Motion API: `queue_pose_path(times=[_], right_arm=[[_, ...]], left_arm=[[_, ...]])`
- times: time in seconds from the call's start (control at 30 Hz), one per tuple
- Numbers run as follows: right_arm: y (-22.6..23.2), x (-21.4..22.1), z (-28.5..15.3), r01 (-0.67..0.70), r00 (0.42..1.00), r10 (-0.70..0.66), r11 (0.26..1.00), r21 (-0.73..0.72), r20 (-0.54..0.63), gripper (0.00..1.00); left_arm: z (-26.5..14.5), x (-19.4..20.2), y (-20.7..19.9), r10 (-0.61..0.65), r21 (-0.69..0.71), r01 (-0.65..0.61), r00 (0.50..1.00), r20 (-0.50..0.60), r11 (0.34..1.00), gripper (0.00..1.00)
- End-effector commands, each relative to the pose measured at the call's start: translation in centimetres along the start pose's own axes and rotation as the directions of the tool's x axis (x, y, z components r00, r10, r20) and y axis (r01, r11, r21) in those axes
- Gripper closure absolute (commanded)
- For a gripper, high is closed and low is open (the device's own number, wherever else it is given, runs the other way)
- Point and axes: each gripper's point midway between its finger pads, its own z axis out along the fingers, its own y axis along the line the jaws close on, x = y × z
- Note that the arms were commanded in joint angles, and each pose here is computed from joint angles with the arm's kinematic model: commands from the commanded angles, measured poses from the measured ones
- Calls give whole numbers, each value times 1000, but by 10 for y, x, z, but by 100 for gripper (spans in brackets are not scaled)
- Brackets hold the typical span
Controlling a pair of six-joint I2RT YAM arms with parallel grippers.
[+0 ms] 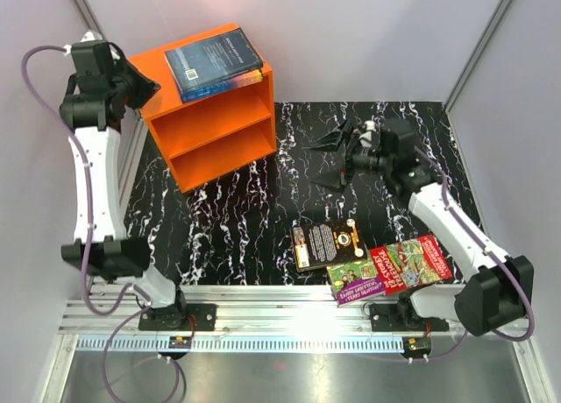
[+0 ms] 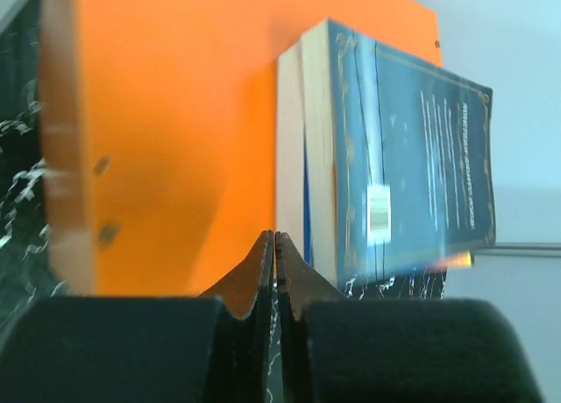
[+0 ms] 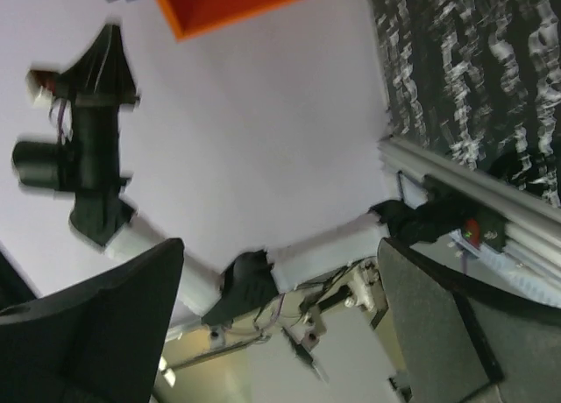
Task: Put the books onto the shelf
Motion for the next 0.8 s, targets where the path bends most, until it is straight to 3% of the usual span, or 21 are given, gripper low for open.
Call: queue_pose_path(times=[0.0,0.03,0.07,0.17,0.2,0.3,0.33,0.37,0.43,0.5,0.63,0.77], right_arm=[[-50,-20,-23,121,986,-153,935,332,70,0],[-63,-27,-30,131,980,-180,905,404,85,0],[-74,-48,-43,175,951,-278,845,506,134,0],[-137,-68,-78,41,959,-226,705,708,169,0],[-150,-70,-85,0,963,-196,687,726,185,0],[-193,-68,-103,-121,967,-96,647,752,238,0],[-202,-67,-105,-144,965,-78,637,758,249,0],[-219,-61,-109,-176,965,-49,611,772,258,0],[-234,-59,-113,-206,961,-29,592,779,276,0],[-251,-58,-118,-231,957,-14,568,790,290,0],[-265,-64,-119,-242,955,-6,563,790,297,0],[-261,-71,-118,-231,956,-16,572,787,292,0]], left_arm=[[-64,-12,-14,2,42,-8,990,139,999,97],[-79,-5,-17,15,55,-22,991,136,998,97],[-73,25,-14,44,45,-47,997,67,998,97],[-81,101,-25,120,115,-109,989,-86,987,96],[-64,147,-2,140,74,-127,970,-197,989,96],[-62,252,9,200,130,-160,886,-418,979,87],[-63,274,10,225,152,-174,859,-460,973,78],[-67,309,8,279,193,-206,803,-527,959,55],[-73,345,17,320,203,-247,731,-602,947,34],[-81,377,14,374,253,-276,668,-644,927,20],[-94,420,11,378,307,-222,588,-715,926,4],[-103,456,40,382,276,-278,480,-790,920,1]])
